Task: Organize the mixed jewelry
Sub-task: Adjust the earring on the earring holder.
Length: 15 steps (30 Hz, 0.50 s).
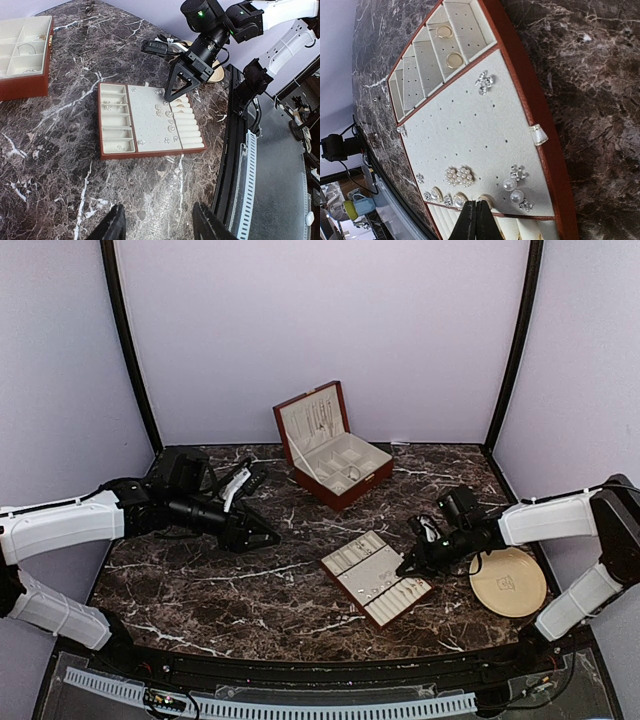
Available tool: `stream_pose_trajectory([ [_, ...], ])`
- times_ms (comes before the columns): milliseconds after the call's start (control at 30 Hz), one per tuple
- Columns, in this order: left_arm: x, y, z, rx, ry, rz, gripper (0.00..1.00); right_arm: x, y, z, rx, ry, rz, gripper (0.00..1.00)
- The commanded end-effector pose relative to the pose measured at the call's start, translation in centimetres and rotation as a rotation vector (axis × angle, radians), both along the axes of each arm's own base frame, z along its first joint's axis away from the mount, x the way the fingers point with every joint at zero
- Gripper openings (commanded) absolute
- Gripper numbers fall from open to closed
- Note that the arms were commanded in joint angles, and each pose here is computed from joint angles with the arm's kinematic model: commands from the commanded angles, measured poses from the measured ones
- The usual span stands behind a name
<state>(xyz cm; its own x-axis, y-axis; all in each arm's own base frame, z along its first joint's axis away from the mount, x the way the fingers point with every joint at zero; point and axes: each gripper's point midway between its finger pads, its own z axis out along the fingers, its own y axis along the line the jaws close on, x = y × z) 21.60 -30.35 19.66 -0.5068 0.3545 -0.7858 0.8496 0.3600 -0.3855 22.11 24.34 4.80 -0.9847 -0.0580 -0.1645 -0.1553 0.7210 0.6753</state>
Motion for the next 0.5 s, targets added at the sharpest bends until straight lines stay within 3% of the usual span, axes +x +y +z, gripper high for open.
stream_pose_trajectory([
  [0, 0.0, 0.0, 1.2, -0.013, -0.029, -0.013, 0.47, 0.9, 0.5, 0.3, 0.003, -0.033, 0.003, 0.04],
  [200, -0.1, 0.3, 1.7, -0.012, -0.046, -0.001, 0.47, 1.5, 0.5, 1.1, -0.001, -0.057, -0.010, 0.04],
  [467, 0.9, 1.2, 1.8, 0.016, -0.115, 0.067, 0.48, 2.9, 0.3, 4.3, 0.021, -0.200, -0.031, 0.08],
])
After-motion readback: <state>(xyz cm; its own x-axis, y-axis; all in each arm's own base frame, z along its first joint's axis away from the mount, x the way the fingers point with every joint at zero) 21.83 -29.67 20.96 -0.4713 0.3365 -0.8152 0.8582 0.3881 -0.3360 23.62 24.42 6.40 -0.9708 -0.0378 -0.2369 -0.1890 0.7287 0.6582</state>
